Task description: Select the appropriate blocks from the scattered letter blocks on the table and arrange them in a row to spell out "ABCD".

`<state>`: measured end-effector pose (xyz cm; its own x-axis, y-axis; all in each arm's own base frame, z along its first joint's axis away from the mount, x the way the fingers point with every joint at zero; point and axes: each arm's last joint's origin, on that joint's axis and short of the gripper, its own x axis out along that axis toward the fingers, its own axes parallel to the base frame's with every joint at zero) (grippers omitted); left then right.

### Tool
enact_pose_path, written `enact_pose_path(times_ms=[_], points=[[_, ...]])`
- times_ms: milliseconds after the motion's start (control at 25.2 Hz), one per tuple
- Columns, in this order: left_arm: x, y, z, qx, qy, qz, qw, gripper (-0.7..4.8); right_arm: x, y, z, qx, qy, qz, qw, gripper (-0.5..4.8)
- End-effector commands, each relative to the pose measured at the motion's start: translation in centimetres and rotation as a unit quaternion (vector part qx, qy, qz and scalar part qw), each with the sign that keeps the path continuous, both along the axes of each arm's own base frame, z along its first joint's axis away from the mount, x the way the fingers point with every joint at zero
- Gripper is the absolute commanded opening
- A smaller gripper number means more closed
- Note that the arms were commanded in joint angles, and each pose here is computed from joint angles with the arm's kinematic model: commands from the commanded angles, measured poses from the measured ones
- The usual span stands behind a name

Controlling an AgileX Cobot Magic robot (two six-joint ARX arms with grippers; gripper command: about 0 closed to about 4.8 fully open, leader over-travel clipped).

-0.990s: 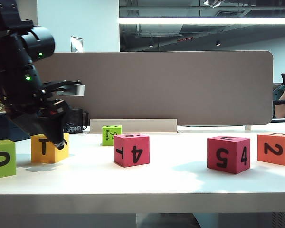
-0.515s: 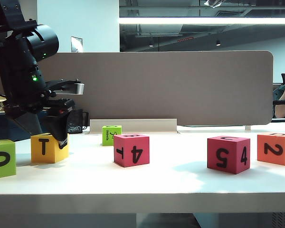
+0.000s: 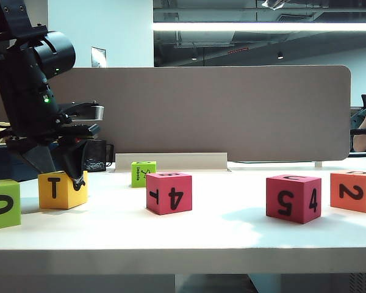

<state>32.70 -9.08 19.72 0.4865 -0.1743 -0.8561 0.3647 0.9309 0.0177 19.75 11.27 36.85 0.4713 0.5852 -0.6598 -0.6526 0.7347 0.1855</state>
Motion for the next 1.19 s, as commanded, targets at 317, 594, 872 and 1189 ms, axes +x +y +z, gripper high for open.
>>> enact_pose_path(times_ms=[317,594,872,1189], points=[[0.3,-0.13,0.37,-0.098,0.013,0.15,0.984,2.36,-0.02,0.02,0.2,0.002,-0.008,0.001,1.0,-0.02],[0.61,-0.24,0.58,-0.165,0.017,0.242,0.956,2.36,-0.02,0.02,0.2,0.002,-0.008,0.001,1.0,-0.02],[1.0,-0.93,1.02,-0.184,-0.015,0.245,0.952,2.47,-0.1,-0.02,0.11,-0.001,-0.002,0.002,1.0,-0.02],[0.91,-0.91,0.94,-0.171,-0.018,0.253,0.952,2.47,-0.15,-0.05,0.05,-0.003,0.002,0.002,1.0,-0.02]])
